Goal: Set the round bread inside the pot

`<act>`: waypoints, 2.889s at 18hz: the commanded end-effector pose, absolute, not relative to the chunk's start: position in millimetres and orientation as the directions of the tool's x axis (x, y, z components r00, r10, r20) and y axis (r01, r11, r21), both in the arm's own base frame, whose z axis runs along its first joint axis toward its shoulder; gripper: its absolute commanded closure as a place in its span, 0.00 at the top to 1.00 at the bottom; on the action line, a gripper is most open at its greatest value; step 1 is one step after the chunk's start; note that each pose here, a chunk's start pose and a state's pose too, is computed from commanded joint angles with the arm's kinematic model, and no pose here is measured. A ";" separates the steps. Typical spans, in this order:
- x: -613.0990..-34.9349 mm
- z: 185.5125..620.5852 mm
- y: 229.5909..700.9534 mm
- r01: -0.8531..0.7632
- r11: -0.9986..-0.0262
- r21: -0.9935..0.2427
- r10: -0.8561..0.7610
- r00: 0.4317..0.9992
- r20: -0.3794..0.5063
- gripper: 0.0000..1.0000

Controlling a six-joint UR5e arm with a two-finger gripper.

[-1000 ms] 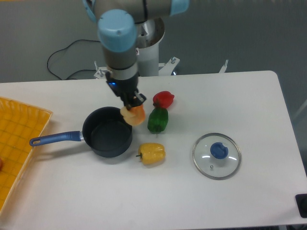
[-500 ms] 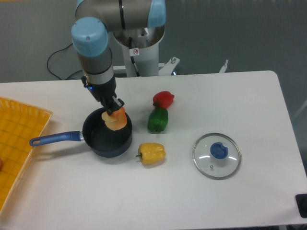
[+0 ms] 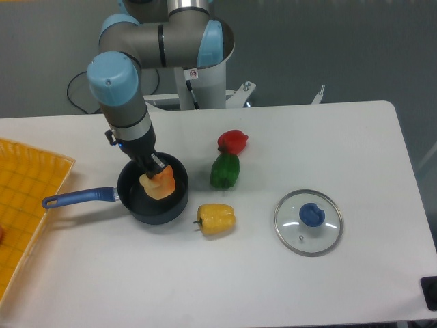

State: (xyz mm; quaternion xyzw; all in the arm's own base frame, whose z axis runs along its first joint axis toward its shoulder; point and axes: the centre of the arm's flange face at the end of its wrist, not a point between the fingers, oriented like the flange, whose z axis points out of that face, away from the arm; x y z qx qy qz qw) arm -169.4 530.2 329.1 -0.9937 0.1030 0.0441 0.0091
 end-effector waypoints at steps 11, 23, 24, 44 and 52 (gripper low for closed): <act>-164.4 321.2 535.0 -0.221 -0.975 0.011 -0.221 0.971 -0.095 0.60; -167.5 324.1 535.0 -0.222 -0.975 0.008 -0.222 0.970 -0.100 0.61; -170.9 324.8 534.3 -0.216 -0.976 0.007 -0.216 0.971 -0.101 0.63; -360.7 388.3 461.8 -0.265 -0.964 -0.003 -0.261 0.949 -0.179 1.00; -432.1 386.4 402.4 -0.394 -0.919 0.021 -0.393 0.913 -0.109 1.00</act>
